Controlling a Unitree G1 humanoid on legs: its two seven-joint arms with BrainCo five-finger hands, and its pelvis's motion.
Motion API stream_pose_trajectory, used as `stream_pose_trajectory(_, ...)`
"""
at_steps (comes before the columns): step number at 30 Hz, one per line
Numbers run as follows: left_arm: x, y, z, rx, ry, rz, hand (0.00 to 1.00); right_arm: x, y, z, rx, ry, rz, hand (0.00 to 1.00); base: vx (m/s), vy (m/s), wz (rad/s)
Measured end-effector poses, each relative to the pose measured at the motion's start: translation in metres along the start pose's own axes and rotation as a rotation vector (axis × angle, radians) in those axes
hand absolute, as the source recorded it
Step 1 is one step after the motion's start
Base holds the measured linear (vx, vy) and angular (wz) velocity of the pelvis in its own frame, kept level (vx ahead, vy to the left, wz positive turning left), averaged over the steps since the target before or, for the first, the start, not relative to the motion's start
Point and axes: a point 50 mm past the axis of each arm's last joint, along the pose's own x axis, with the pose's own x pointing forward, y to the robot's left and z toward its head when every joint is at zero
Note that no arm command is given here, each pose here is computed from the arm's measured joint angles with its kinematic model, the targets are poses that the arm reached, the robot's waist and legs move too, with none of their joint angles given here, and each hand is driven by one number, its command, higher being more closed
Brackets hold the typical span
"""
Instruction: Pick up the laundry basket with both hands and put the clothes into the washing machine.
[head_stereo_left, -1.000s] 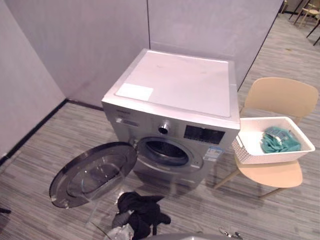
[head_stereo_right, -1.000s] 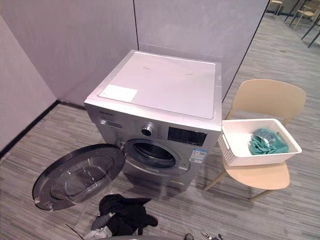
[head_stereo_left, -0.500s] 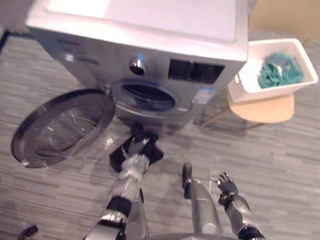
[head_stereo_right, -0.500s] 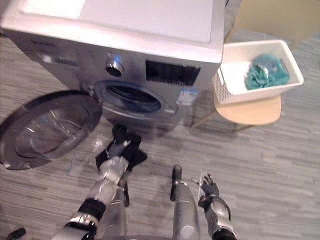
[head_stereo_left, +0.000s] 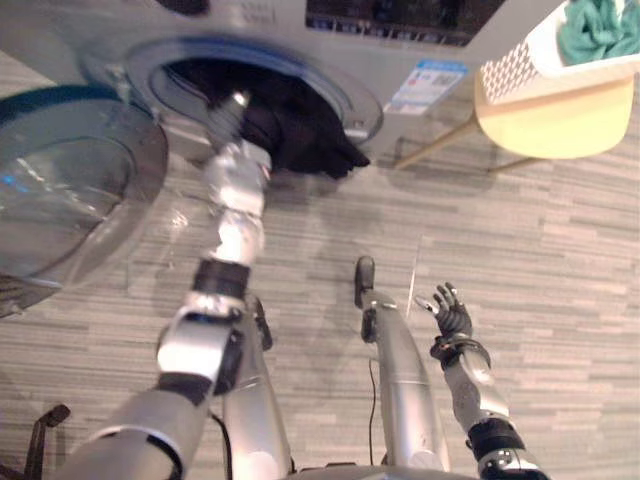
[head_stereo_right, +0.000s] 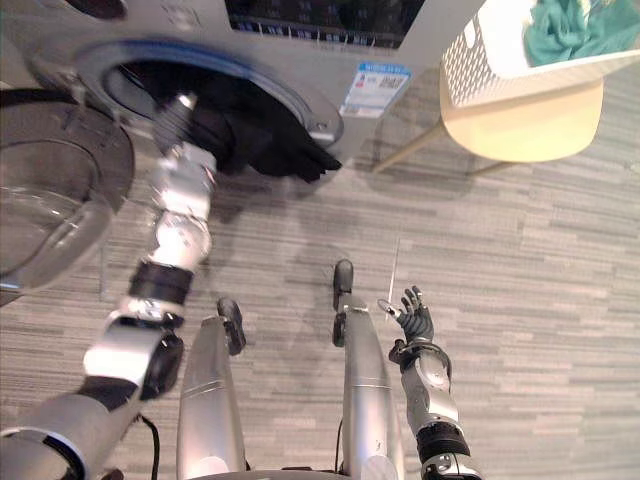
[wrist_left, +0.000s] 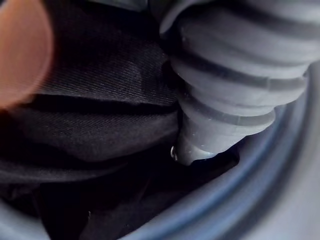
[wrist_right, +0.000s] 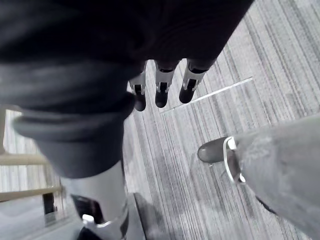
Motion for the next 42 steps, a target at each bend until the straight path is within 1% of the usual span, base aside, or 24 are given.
stream_pose_trajectory(2,0.015,-0.002,0.023,0.032,-0.043,0.008,1.00,0.000,-0.002,-0.001,0.018,0.004,-0.007,0.00,-0.02,0.027,-0.35)
stream_pose_trajectory(4,0.028,-0.011,0.044,0.055,-0.077,0.001,1.00,0.000,-0.005,0.001,0.047,-0.003,-0.020,0.00,-0.03,0.042,-0.34)
stream_pose_trajectory(6,0.040,-0.027,0.064,0.071,-0.109,-0.022,1.00,-0.001,-0.010,0.001,0.099,-0.010,-0.046,0.00,-0.01,0.050,-0.25)
stream_pose_trajectory(9,0.048,-0.046,0.078,0.072,-0.127,-0.050,1.00,-0.004,-0.018,0.001,0.146,-0.033,-0.080,0.00,-0.01,0.054,-0.21)
stream_pose_trajectory(13,0.053,-0.056,0.091,0.067,-0.147,-0.060,1.00,-0.005,-0.021,0.001,0.214,-0.043,-0.108,0.00,-0.02,0.057,-0.24)
stream_pose_trajectory(15,0.056,-0.070,0.103,0.078,-0.177,-0.092,1.00,-0.005,-0.022,0.003,0.240,-0.054,-0.118,0.00,-0.02,0.072,-0.24)
stream_pose_trajectory(16,0.057,-0.084,0.118,0.073,-0.211,-0.115,1.00,-0.005,-0.022,0.004,0.259,-0.060,-0.123,0.00,-0.01,0.064,-0.20)
stream_pose_trajectory(18,0.058,-0.100,0.133,0.094,-0.246,-0.148,1.00,-0.005,-0.024,0.008,0.280,-0.082,-0.129,0.00,-0.01,0.049,-0.15)
stream_pose_trajectory(20,0.055,-0.130,0.166,0.132,-0.332,-0.211,1.00,-0.005,-0.029,0.018,0.338,-0.145,-0.155,0.00,-0.01,0.046,-0.19)
stream_pose_trajectory(22,0.052,-0.145,0.184,0.152,-0.384,-0.234,1.00,-0.006,-0.036,0.024,0.372,-0.178,-0.177,0.00,-0.01,0.042,-0.12)
stream_pose_trajectory(24,0.045,-0.162,0.207,0.248,-0.473,-0.255,1.00,-0.011,-0.044,0.028,0.399,-0.217,-0.203,0.00,-0.04,0.044,-0.02)
stream_pose_trajectory(25,0.041,-0.167,0.215,0.265,-0.505,-0.266,1.00,-0.012,-0.046,0.028,0.398,-0.224,-0.209,0.00,-0.05,0.036,0.05)
stream_pose_trajectory(27,0.022,-0.188,0.246,0.408,-0.673,-0.295,1.00,-0.020,-0.058,0.029,0.413,-0.247,-0.248,0.00,-0.04,0.024,0.08)
stream_pose_trajectory(28,0.016,-0.194,0.254,0.445,-0.721,-0.299,1.00,-0.022,-0.061,0.028,0.424,-0.254,-0.262,0.00,-0.04,0.017,0.08)
stream_pose_trajectory(30,0.011,-0.193,0.264,0.604,-0.812,-0.221,1.00,-0.029,-0.076,0.030,0.441,-0.286,-0.315,0.00,-0.04,0.013,0.05)
stream_pose_trajectory(31,0.009,-0.194,0.268,0.640,-0.841,-0.208,1.00,-0.031,-0.079,0.030,0.443,-0.292,-0.325,0.00,-0.03,0.010,0.01)
stream_pose_trajectory(33,0.006,-0.189,0.276,0.813,-0.929,-0.129,1.00,-0.039,-0.091,0.032,0.445,-0.323,-0.367,0.00,-0.03,0.000,-0.02)
stream_pose_trajectory(35,0.005,-0.184,0.280,0.909,-0.968,-0.082,1.00,-0.042,-0.096,0.034,0.452,-0.349,-0.387,0.00,-0.03,-0.005,-0.06)
stream_pose_trajectory(37,0.004,-0.182,0.282,0.979,-0.996,-0.060,1.00,-0.052,-0.107,0.038,0.452,-0.384,-0.417,0.00,-0.05,-0.012,-0.11)
stream_pose_trajectory(42,0.001,-0.186,0.280,1.100,-1.061,-0.050,1.00,-0.064,-0.115,0.037,0.442,-0.395,-0.441,0.00,-0.04,-0.019,0.08)
